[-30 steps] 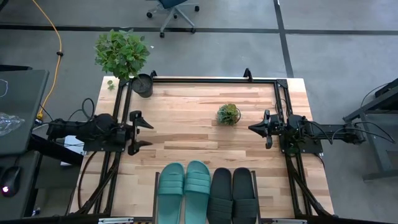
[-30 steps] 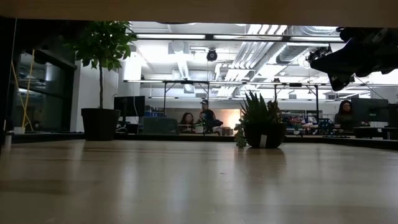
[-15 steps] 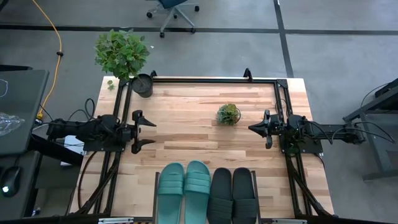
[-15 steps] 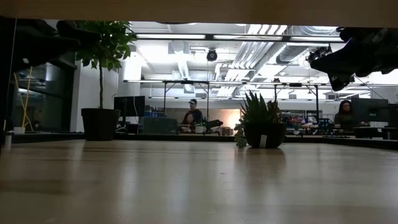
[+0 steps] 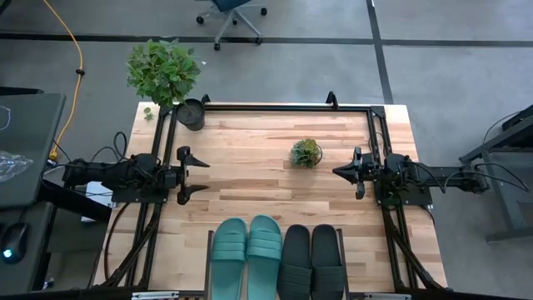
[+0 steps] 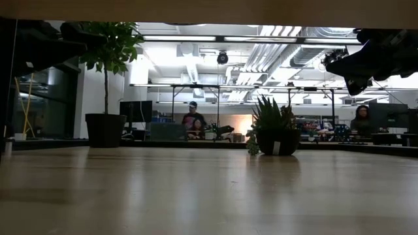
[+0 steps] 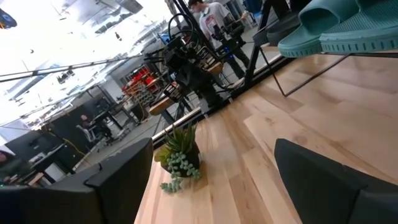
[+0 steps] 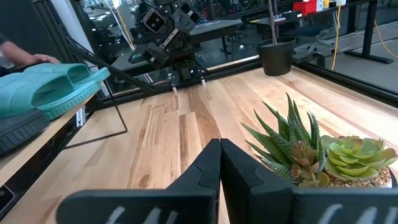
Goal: Pick and place slides into the shelf
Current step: Return to Home Position
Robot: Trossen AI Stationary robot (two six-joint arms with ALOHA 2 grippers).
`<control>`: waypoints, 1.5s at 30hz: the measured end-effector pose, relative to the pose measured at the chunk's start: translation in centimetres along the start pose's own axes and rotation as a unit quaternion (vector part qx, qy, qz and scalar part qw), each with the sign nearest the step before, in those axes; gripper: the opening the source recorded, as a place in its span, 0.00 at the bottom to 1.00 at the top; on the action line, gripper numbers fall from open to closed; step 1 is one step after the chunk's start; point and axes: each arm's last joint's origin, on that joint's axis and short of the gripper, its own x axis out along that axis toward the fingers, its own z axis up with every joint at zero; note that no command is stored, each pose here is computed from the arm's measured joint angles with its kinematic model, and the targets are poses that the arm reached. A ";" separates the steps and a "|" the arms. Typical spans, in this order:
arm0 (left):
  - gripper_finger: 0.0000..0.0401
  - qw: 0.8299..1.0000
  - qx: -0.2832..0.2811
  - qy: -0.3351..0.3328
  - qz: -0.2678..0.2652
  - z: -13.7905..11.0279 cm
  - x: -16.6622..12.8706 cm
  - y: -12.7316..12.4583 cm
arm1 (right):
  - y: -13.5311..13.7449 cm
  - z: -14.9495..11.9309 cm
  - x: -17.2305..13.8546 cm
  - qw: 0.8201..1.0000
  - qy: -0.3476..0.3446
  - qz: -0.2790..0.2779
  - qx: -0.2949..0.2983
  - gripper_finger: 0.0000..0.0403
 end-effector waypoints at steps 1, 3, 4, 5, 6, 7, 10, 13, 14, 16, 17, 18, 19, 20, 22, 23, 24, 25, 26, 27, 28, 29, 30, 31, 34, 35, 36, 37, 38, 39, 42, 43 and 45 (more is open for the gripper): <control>0.81 1.000 0.000 0.000 0.000 0.0 0.0 0.0 | 0.0 0.0 0.0 1.000 0.000 0.000 0.000 0.00; 0.81 1.000 0.000 0.000 0.000 0.0 0.0 0.0 | 0.0 0.0 0.0 1.000 0.000 0.000 0.000 0.00; 0.81 1.000 0.000 0.000 0.000 0.0 0.0 0.0 | 0.0 0.0 0.0 1.000 0.000 0.000 0.000 0.00; 0.81 1.000 0.000 0.000 0.000 0.0 0.0 0.0 | 0.0 0.0 0.0 1.000 0.000 0.000 0.000 0.00; 0.81 1.000 0.001 0.000 0.000 0.0 0.0 0.0 | 0.0 0.0 0.0 1.000 0.000 0.000 0.000 0.00; 0.81 1.000 0.011 0.002 0.002 0.0 0.0 0.0 | 0.0 0.0 0.0 1.000 0.000 0.000 0.000 0.00; 0.81 0.999 0.040 0.006 0.008 0.0 0.0 0.1 | 0.0 0.0 0.0 1.000 0.000 0.000 0.000 0.00; 0.81 0.999 0.039 0.006 0.008 0.0 0.0 0.1 | 0.0 0.0 0.0 1.000 0.000 0.000 0.000 0.00; 0.81 0.999 0.039 0.006 0.008 0.0 0.0 0.1 | 0.0 0.0 0.0 1.000 0.000 0.000 0.000 0.00; 0.81 0.999 0.038 0.005 0.007 0.0 0.0 0.0 | 0.0 0.0 0.0 1.000 0.000 0.000 0.000 0.00; 0.81 0.999 0.034 0.005 0.007 0.0 0.0 0.0 | 0.0 0.0 0.0 1.000 0.000 0.000 0.000 0.00; 0.81 1.000 0.027 0.003 0.004 0.0 0.0 0.0 | 0.0 0.0 0.0 1.000 0.000 0.000 0.000 0.00; 0.81 1.000 0.015 0.001 0.002 0.0 0.0 0.0 | 0.0 0.0 0.0 1.000 0.000 0.000 0.000 0.00; 0.81 1.000 0.000 0.000 0.000 0.0 0.0 0.0 | 0.0 0.0 0.0 1.000 0.000 0.000 0.000 0.00; 0.81 0.999 -0.037 -0.002 -0.002 0.0 0.0 0.0 | 0.0 0.0 0.0 1.000 0.000 0.000 0.000 0.00; 0.81 0.998 -0.058 -0.002 -0.003 0.0 0.0 0.0 | 0.0 0.0 0.0 1.000 0.000 0.000 0.000 0.00; 0.81 0.997 -0.078 -0.002 -0.003 0.0 0.0 0.0 | 0.0 0.0 0.0 1.000 0.000 0.000 0.000 0.00; 0.81 0.995 -0.096 -0.002 -0.003 0.0 0.0 0.0 | 0.0 0.0 0.0 1.000 0.000 0.000 0.000 0.00; 0.81 0.993 -0.115 -0.002 -0.004 0.0 0.0 0.0 | 0.0 0.0 0.0 1.000 0.000 0.000 0.000 0.00; 0.81 0.991 -0.131 -0.002 -0.004 0.0 0.0 0.0 | 0.0 0.0 0.0 1.000 0.000 0.000 0.000 0.00; 0.81 0.989 -0.146 -0.002 -0.004 0.0 0.0 0.0 | 0.0 0.0 0.0 1.000 0.000 0.000 0.000 0.00; 0.81 0.987 -0.161 -0.002 -0.004 0.0 0.0 0.0 | 0.0 0.0 0.0 1.000 0.000 0.000 0.000 0.00; 0.81 0.984 -0.175 -0.002 -0.004 0.0 0.0 0.0 | 0.0 0.0 0.0 1.000 0.000 0.000 0.000 0.00; 0.81 0.983 -0.185 -0.002 -0.004 0.0 0.0 0.0 | 0.0 0.0 0.0 1.000 0.000 0.000 0.000 0.00; 0.81 0.978 -0.211 -0.001 -0.004 0.0 0.0 0.0 | 0.0 0.0 0.0 1.000 0.000 0.000 0.000 0.00; 0.81 0.976 -0.217 -0.001 -0.004 0.0 0.0 0.0 | 0.0 0.0 0.0 1.000 0.000 0.000 0.000 0.00; 0.81 0.975 -0.221 -0.001 -0.004 0.0 0.0 0.0 | 0.0 0.0 0.0 1.000 0.000 0.000 0.000 0.00; 0.81 0.975 -0.221 -0.001 -0.004 0.0 0.0 0.0 | 0.0 0.0 0.0 1.000 0.000 0.000 0.000 0.00; 0.81 0.975 -0.221 -0.001 -0.004 0.0 0.0 0.0 | 0.0 0.0 0.0 1.000 0.000 0.000 0.000 0.00; 0.81 0.975 -0.221 -0.001 -0.004 0.0 0.0 0.0 | 0.0 0.0 0.0 1.000 0.000 0.000 0.000 0.00; 0.81 0.975 -0.221 -0.001 -0.004 0.0 0.0 0.0 | 0.0 0.0 0.0 1.000 0.000 0.000 0.000 0.00; 0.81 0.975 -0.221 -0.001 -0.004 0.0 0.0 0.0 | 0.0 0.0 0.0 1.000 0.000 0.000 0.000 0.00; 0.81 0.975 -0.221 -0.001 -0.003 0.0 0.0 0.0 | 0.0 0.0 0.0 1.000 0.000 0.000 0.000 0.00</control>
